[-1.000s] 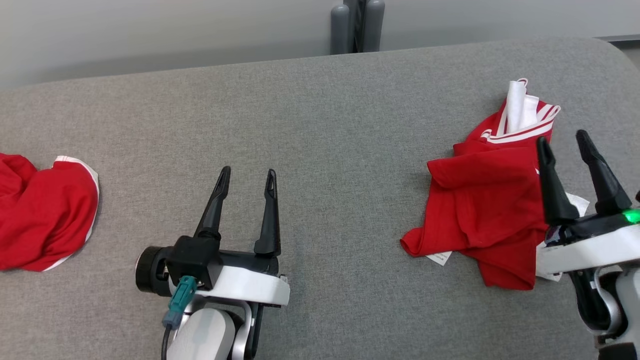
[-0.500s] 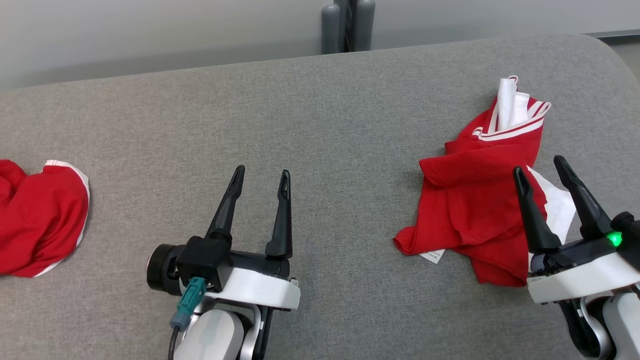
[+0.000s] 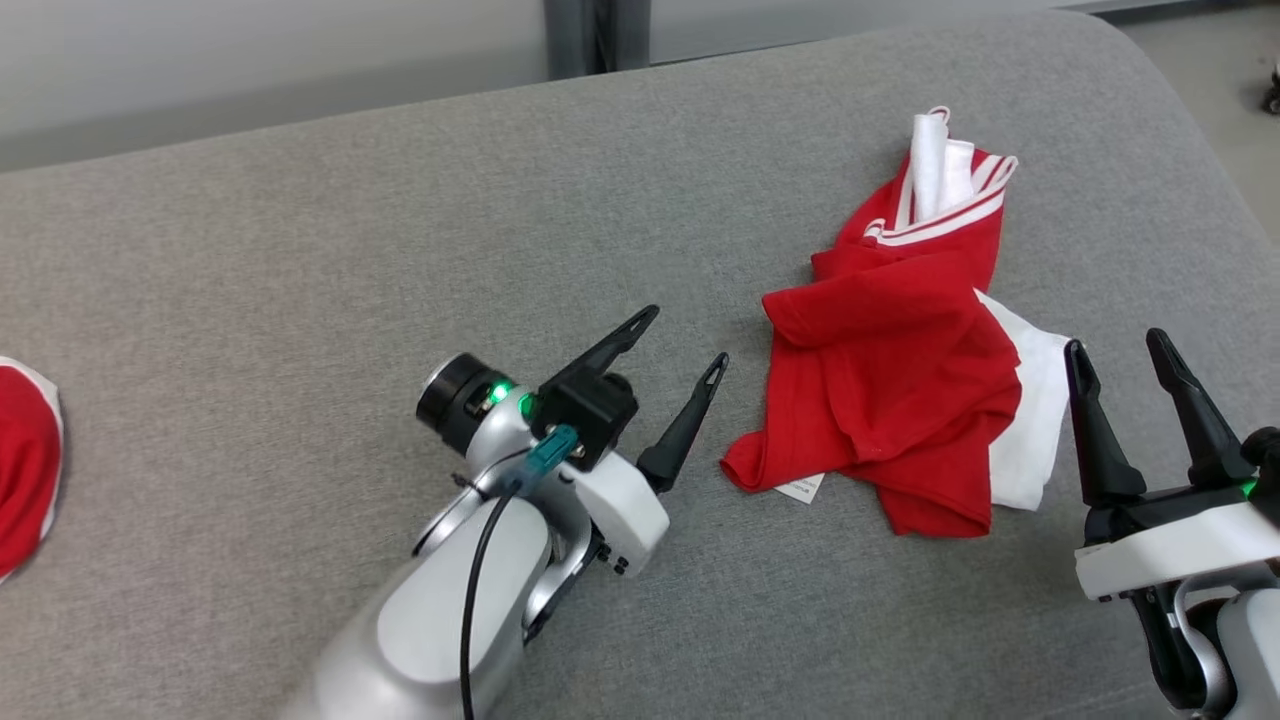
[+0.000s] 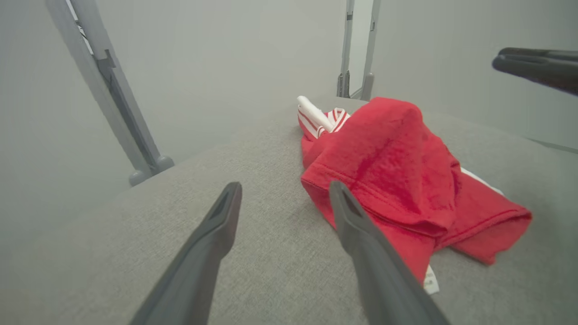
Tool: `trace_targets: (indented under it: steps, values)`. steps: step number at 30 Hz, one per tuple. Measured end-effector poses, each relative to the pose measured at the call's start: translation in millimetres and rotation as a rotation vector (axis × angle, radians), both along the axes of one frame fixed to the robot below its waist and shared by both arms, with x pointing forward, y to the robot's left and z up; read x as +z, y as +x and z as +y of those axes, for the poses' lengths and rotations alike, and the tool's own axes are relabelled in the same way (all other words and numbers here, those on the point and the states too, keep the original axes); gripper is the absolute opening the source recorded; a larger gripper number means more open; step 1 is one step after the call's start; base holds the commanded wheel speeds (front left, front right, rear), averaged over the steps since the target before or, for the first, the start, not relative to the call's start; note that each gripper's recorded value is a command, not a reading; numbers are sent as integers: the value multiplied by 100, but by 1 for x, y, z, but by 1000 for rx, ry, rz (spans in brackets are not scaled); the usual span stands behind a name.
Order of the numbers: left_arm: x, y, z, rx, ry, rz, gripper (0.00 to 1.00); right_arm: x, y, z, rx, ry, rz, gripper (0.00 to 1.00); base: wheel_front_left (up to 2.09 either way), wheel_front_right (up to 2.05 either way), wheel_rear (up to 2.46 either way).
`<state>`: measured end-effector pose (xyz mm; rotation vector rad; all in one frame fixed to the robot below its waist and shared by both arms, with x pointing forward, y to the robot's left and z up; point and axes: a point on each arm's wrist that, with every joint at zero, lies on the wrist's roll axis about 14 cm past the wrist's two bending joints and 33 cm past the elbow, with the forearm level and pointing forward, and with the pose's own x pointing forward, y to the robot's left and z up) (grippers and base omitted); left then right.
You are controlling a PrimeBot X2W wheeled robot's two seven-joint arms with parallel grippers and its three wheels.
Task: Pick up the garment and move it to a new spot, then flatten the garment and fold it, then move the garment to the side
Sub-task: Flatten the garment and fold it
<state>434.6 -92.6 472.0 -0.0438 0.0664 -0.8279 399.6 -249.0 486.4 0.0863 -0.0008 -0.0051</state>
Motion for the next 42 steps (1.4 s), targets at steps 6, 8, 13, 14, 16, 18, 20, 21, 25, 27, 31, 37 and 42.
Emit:
trace_targets:
  steps: [6,8,13,14,16,18,20,21,25,27,31,37,42]
  values:
    - [-6,10,-38,-172,93,-16,100,-12,-6,-14,-53,3,39,100,0,0,0]
    - [-8,12,-52,-229,120,-25,100,-15,-8,-19,-71,5,51,100,0,0,0]
    - [-23,10,-78,-346,176,7,100,-24,-10,-25,-104,14,77,100,0,0,0]
    - [-26,10,-82,-360,186,14,100,-25,-10,-27,-110,12,81,100,0,0,0]
    - [-31,12,-88,-382,200,22,100,-26,-10,-32,-125,12,85,100,0,0,0]
    - [-35,14,-91,-388,203,39,100,-30,-13,-35,-136,11,98,100,0,0,0]
    - [-40,15,-93,-393,204,60,100,-32,-14,-37,-143,10,107,100,0,0,0]
    - [-40,14,-94,-397,203,64,100,-32,-14,-37,-144,10,109,100,0,0,0]
    - [-44,6,-97,-424,210,95,85,-30,-12,-36,-143,13,100,100,0,0,0]
    - [-47,2,-97,-437,223,100,0,-30,-11,-33,-137,18,98,100,0,0,0]
    - [-43,8,-95,-424,200,95,0,-31,-8,-31,-129,18,99,100,0,0,0]
    - [-39,34,-76,-287,176,100,0,-28,-4,-30,-120,12,86,100,0,0,0]
    - [-35,71,-35,-119,214,102,0,-29,0,-20,-84,11,84,100,0,0,0]
